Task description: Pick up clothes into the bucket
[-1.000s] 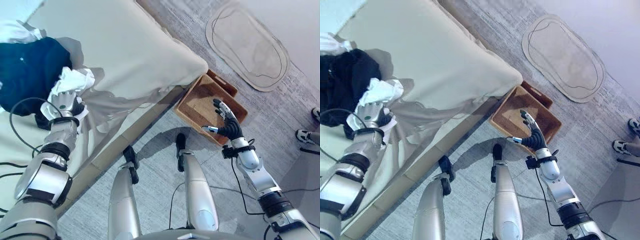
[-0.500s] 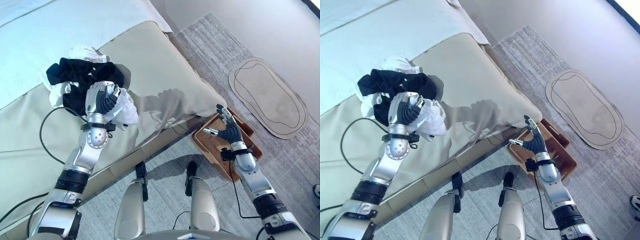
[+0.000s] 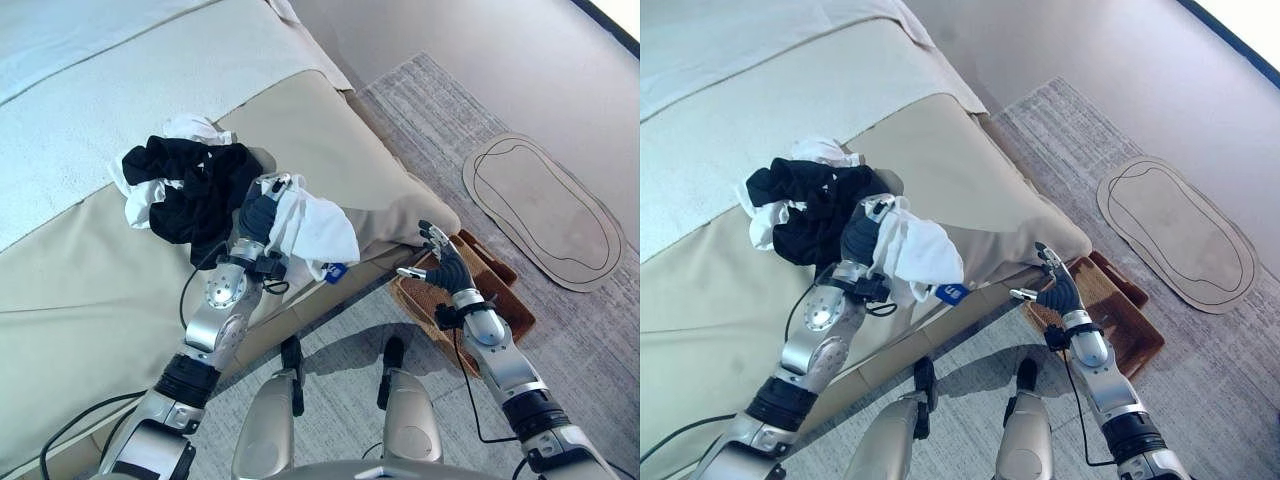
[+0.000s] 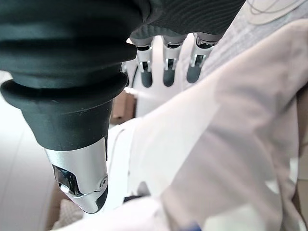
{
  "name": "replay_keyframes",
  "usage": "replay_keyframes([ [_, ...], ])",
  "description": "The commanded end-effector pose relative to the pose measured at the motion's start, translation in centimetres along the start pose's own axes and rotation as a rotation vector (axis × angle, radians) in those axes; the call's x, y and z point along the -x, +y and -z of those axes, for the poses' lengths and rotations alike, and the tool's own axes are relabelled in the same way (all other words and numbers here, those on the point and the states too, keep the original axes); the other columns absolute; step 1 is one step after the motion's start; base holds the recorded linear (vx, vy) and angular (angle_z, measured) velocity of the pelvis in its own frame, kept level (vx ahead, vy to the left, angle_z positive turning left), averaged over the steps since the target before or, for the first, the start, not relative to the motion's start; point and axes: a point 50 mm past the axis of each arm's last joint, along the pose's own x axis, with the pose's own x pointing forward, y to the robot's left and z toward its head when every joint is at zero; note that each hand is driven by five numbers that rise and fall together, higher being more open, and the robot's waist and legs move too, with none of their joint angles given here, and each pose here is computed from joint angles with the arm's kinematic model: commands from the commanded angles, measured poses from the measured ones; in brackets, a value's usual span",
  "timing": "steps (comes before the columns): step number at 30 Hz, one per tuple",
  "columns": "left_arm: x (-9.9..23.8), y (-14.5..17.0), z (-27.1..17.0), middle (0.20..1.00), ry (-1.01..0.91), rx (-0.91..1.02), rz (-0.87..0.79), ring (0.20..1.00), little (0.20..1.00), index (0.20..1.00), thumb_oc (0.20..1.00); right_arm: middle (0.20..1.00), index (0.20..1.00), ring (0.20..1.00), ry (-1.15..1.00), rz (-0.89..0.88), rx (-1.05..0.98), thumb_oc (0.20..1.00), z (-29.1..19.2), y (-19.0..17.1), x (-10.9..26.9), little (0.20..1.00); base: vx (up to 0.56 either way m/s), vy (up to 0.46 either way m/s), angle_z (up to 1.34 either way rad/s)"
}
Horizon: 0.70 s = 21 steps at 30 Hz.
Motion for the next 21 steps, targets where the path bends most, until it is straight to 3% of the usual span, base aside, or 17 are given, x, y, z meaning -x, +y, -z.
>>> replay_keyframes([
  [1,-0.3,-1.6,-2.7,0.2,-0.132,0.036,0.099,0.2,0.2,0.2,0.2,1.0,1.0,1.0,-0.113,-0.04,0.032,1.0,-2.2,0.3,-0.3,1.0,0.04,-0.031,-0.01],
  [6,-0.5,-3.3,-2.1,0.2,-0.098,0.042,0.204,0.2,0.2,0.2,0.2,1.0,1.0,1.0,-0.21,-0.154,0.154,1.0,-4.5,1.4,-1.5,1.0,0.06,-0.026,0.0],
  [21,-0.2,-7.7,0.4,0.2,0.013,0.179,0.398,0.2,0.2,0.2,0.2,1.0,1.0,1.0,-0.358,-0.495,0.076,1.0,-8.7,9.1,-2.9,1.0,0.08,-0.024,0.0],
])
